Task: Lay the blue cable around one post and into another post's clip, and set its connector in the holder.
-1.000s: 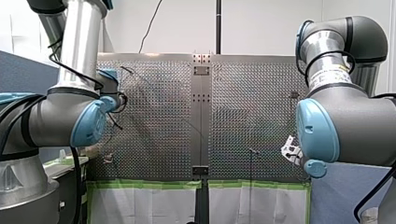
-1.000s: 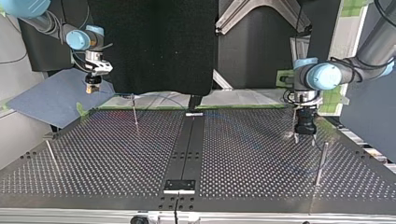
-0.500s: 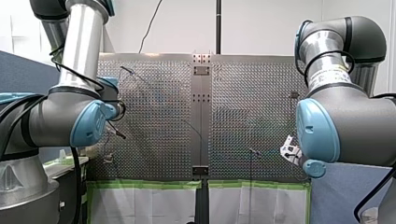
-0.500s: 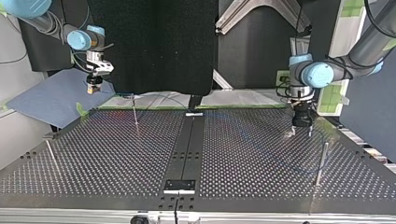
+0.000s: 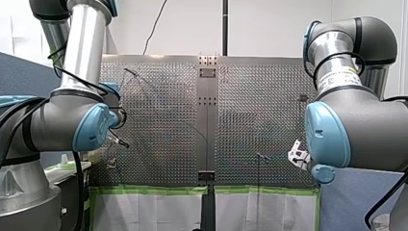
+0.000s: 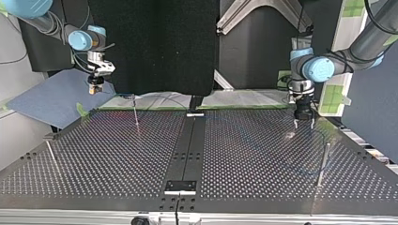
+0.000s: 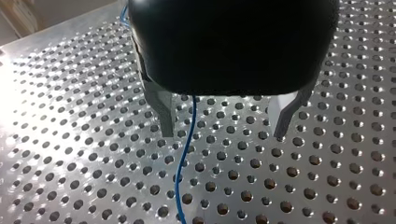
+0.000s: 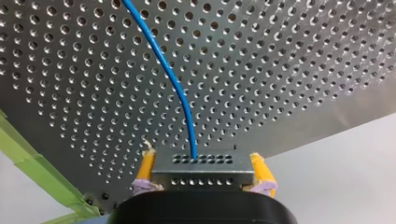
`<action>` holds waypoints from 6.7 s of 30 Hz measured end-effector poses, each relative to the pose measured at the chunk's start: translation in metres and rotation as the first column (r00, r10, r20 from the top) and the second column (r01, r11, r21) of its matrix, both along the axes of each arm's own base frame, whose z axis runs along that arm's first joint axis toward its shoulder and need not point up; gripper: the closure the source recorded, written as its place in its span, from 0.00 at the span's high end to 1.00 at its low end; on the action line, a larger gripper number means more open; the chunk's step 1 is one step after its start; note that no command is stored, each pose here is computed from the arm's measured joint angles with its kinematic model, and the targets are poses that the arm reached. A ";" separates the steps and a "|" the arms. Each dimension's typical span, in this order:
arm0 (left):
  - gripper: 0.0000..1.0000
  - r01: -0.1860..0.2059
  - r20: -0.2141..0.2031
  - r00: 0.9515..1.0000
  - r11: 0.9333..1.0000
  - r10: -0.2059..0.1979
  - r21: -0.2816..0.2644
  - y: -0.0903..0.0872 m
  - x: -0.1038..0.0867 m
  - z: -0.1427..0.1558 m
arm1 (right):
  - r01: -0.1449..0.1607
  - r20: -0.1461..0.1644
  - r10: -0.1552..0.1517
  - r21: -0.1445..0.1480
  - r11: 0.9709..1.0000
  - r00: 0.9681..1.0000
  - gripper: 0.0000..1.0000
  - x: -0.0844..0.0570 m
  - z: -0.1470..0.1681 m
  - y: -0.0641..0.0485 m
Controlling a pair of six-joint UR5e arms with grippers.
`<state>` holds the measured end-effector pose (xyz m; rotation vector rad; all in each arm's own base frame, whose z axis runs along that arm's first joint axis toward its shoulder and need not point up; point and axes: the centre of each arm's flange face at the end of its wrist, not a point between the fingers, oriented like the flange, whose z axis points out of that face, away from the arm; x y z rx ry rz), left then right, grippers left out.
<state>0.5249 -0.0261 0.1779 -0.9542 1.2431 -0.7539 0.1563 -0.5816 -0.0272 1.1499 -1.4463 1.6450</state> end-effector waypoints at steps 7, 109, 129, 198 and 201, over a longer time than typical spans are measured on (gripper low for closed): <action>0.98 -0.019 -0.008 1.000 0.999 0.019 0.049 0.000 -0.013 0.014 | -0.003 -0.001 0.003 0.000 1.000 1.000 0.00 0.001 0.000 0.000; 0.98 -0.141 0.026 0.985 0.701 0.172 0.699 -0.041 -0.112 0.340 | -0.016 0.042 0.016 -0.010 1.000 0.999 0.00 0.007 0.002 0.000; 0.98 -0.011 -0.129 0.979 0.674 0.157 0.739 -0.050 -0.116 0.334 | -0.011 0.042 0.011 -0.003 1.000 0.999 0.00 0.006 0.001 0.000; 0.98 0.270 -0.511 0.848 0.712 0.144 0.648 -0.053 -0.152 0.339 | -0.017 0.054 0.017 0.000 1.000 0.998 0.00 0.009 0.001 0.001; 0.98 0.268 -0.511 0.847 0.713 0.147 0.648 -0.053 -0.151 0.339 | -0.017 0.054 0.017 0.001 1.000 0.998 0.00 0.010 0.001 0.001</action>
